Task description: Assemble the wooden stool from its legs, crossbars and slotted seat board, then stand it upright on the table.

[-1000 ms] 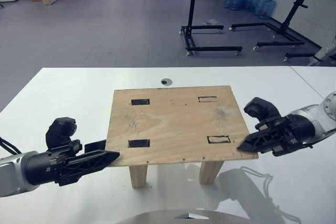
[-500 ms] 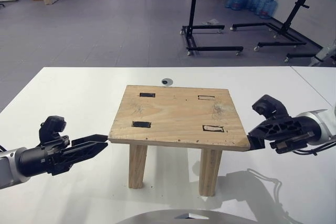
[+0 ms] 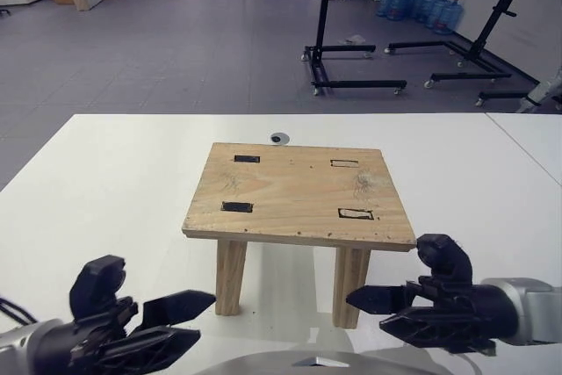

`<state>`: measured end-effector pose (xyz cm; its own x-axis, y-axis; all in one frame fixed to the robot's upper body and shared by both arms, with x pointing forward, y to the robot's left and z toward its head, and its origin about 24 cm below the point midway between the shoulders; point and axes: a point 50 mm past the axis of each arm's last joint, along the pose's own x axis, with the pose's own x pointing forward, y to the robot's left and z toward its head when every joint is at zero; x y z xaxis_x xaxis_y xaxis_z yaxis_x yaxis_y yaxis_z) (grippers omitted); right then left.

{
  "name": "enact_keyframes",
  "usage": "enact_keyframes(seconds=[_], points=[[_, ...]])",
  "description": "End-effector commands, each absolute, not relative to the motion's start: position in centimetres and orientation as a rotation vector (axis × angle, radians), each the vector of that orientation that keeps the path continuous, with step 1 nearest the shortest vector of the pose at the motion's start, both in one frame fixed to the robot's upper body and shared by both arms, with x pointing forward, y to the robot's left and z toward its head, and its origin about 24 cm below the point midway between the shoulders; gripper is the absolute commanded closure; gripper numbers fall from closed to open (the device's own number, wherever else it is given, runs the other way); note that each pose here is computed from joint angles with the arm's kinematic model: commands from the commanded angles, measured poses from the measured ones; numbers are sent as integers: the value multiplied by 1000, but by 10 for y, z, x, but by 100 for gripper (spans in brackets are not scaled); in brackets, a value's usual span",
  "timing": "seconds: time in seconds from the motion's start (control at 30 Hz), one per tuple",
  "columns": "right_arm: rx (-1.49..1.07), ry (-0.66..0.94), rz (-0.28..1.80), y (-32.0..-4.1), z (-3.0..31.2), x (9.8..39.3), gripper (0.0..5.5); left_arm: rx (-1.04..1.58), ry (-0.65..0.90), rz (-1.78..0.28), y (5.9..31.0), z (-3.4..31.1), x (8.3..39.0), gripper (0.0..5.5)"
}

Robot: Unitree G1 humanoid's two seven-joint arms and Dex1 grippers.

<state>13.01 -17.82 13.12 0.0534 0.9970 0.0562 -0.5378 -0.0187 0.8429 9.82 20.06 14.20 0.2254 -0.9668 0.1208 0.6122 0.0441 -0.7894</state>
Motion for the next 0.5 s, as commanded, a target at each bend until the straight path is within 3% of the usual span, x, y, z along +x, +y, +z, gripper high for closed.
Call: enact_keyframes(seconds=[0.03,0.23,0.5], points=[[712,569,1321,-162,109,165,99,-774,497,-1253,193,124,135,154],[600,473,1294,-154,79,218,99,-641,506,-1127,184,87,186,154],[538,413,1302,-136,63,269,99,-505,400,-1045,191,77,243,154]])
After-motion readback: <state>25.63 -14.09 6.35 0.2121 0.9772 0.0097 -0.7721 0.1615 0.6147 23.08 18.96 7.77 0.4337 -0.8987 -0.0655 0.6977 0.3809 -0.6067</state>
